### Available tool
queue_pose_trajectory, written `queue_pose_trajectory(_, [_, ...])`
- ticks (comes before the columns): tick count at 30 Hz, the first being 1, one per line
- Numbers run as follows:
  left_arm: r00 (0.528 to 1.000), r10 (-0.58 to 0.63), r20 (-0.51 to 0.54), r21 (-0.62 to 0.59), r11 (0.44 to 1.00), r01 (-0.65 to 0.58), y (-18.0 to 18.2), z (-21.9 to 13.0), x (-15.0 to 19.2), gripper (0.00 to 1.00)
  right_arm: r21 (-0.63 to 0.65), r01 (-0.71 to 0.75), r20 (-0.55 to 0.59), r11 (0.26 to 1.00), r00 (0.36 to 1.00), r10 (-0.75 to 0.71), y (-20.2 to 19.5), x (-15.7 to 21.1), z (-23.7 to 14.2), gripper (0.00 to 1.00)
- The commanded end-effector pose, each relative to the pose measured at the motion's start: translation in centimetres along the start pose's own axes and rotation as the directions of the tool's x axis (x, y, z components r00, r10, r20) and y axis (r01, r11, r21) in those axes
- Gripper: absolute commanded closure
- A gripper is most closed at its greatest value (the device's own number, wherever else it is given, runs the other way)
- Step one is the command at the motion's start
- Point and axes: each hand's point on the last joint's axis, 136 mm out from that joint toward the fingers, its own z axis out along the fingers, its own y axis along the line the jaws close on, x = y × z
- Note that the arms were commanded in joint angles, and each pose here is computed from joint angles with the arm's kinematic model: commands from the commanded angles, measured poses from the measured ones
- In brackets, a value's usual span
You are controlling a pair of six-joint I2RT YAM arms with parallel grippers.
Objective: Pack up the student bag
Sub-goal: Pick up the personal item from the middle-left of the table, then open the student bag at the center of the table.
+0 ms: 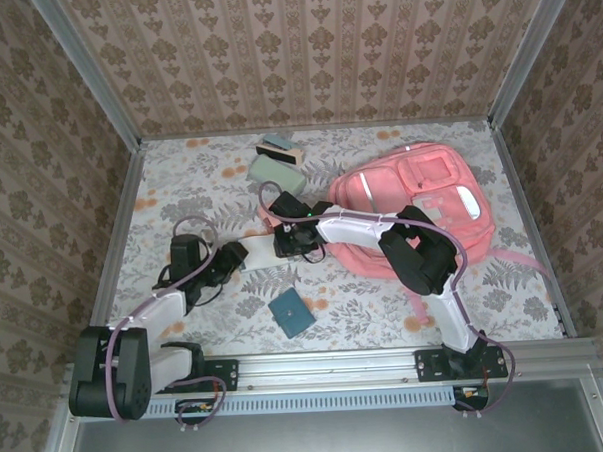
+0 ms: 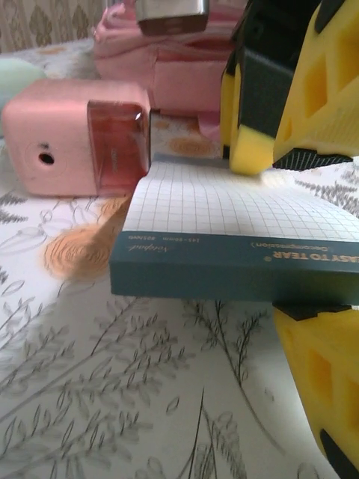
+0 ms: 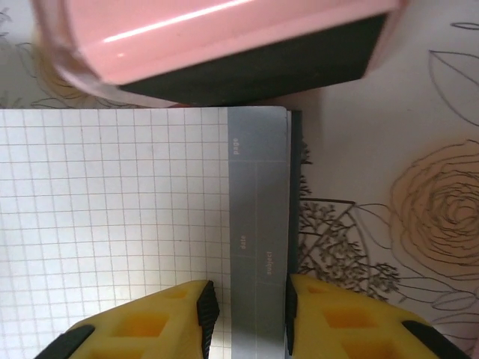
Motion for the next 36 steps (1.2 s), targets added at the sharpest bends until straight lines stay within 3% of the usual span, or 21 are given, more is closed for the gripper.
queue_pose_trajectory(1, [0.995, 0.085, -0.047, 0.249, 0.966, -0.071, -5.9, -0.8, 0.4, 0.48, -0.086, 0.040, -0.094, 0.996, 0.994, -0.048, 2.8, 3.2, 1.2, 0.66])
queue_pose_trajectory(7, [0.995, 0.083, -0.061, 0.204, 0.977, -0.069, -5.2, -0.4, 0.4, 0.53, -0.089, 0.040, -0.091, 0.995, 0.995, -0.048, 3.0, 3.1, 1.0, 0.67])
queue_pose_trajectory(14, [0.994, 0.096, -0.044, 0.058, 0.994, -0.093, -3.4, -1.2, 0.2, 0.84, -0.071, 0.059, -0.057, 0.996, 0.996, -0.063, 2.7, 2.1, -0.7, 0.63])
queue_pose_trajectory(19, [0.995, 0.099, -0.018, 0.063, 0.993, -0.098, -4.3, -2.0, -0.2, 0.99, -0.002, 0.124, 0.057, 0.992, 0.991, -0.124, 1.6, -0.9, -6.1, 0.53])
queue_pose_trajectory(25, [0.994, 0.110, 0.016, 0.101, 0.989, -0.111, -6.4, -3.2, -0.8, 1.00, 0.194, 0.142, 0.146, 0.971, 0.974, -0.172, -4.8, -3.3, -12.4, 0.41])
queue_pose_trajectory(28, [0.991, 0.130, 0.027, 0.118, 0.984, -0.132, -7.8, -3.9, -1.1, 1.00, 0.298, 0.113, 0.157, 0.948, 0.973, -0.166, -9.1, -3.7, -14.4, 0.40])
queue_pose_trajectory(33, [0.988, 0.152, 0.038, 0.141, 0.978, -0.156, -9.6, -4.3, -1.5, 1.00, 0.402, 0.053, 0.113, 0.914, 0.988, -0.107, -14.9, -3.2, -14.9, 0.40])
queue_pose_trajectory(36, [0.987, 0.158, 0.041, 0.144, 0.976, -0.162, -10.1, -4.4, -1.5, 1.00, 0.435, 0.057, 0.082, 0.898, 0.991, -0.102, -16.4, -2.8, -14.2, 0.39])
